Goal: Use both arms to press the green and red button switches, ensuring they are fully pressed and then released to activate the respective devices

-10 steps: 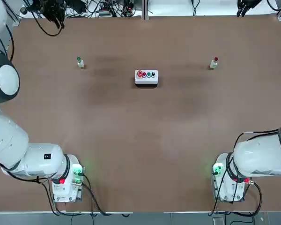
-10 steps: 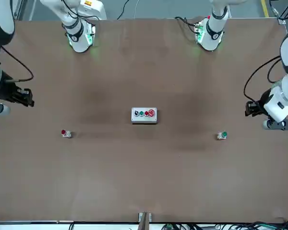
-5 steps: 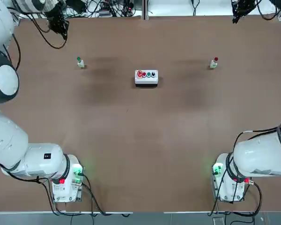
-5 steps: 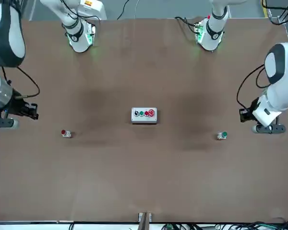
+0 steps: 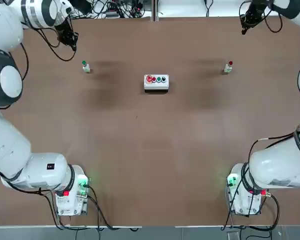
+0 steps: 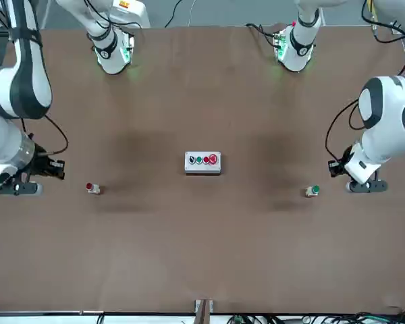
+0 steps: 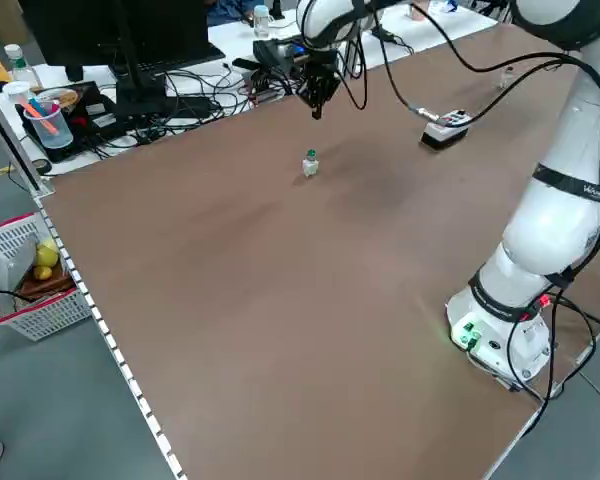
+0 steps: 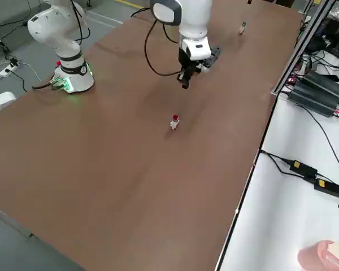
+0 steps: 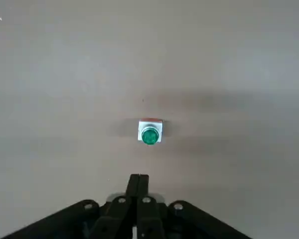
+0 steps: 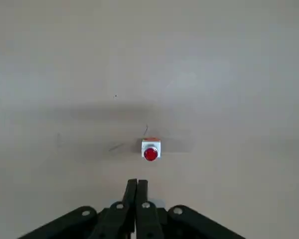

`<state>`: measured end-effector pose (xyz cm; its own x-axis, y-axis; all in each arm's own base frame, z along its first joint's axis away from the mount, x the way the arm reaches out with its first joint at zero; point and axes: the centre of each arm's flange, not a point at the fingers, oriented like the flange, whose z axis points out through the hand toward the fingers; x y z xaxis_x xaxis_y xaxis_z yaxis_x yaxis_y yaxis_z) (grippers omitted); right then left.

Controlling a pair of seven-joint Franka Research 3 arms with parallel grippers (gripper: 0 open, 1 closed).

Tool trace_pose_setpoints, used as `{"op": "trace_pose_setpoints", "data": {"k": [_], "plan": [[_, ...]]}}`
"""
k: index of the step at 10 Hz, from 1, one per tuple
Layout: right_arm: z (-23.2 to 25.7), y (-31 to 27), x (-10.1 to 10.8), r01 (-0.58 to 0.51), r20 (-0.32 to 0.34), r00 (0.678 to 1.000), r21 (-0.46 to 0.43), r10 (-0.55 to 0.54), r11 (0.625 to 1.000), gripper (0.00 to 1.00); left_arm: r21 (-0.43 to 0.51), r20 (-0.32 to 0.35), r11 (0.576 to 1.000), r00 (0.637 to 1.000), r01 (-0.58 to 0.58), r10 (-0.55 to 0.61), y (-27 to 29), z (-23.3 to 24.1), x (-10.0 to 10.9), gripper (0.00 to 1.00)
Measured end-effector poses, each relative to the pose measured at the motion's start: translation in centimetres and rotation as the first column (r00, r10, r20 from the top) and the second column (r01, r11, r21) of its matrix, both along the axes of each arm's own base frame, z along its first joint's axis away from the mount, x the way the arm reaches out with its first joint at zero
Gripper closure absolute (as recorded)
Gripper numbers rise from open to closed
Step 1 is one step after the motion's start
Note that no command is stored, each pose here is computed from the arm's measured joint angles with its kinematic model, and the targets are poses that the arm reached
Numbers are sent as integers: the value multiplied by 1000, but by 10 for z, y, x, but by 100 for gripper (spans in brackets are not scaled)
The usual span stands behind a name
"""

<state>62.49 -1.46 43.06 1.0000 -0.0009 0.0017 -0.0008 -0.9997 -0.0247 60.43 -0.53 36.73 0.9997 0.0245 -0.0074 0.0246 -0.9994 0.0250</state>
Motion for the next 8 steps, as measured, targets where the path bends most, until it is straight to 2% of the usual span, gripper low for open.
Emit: {"op": "trace_pose_setpoints", "data": {"k": [5, 8], "plan": [[-70, -14, 19, 23, -8, 1000, 4, -23, 1000, 94, -3, -28, 1000, 1000, 0, 0, -2, -46, 11, 99], [-107, -17, 14, 31, -4, 1000, 4, -31, 1000, 95, -4, -40, 1000, 999, -1, 1, -2, -71, 15, 99]]}}
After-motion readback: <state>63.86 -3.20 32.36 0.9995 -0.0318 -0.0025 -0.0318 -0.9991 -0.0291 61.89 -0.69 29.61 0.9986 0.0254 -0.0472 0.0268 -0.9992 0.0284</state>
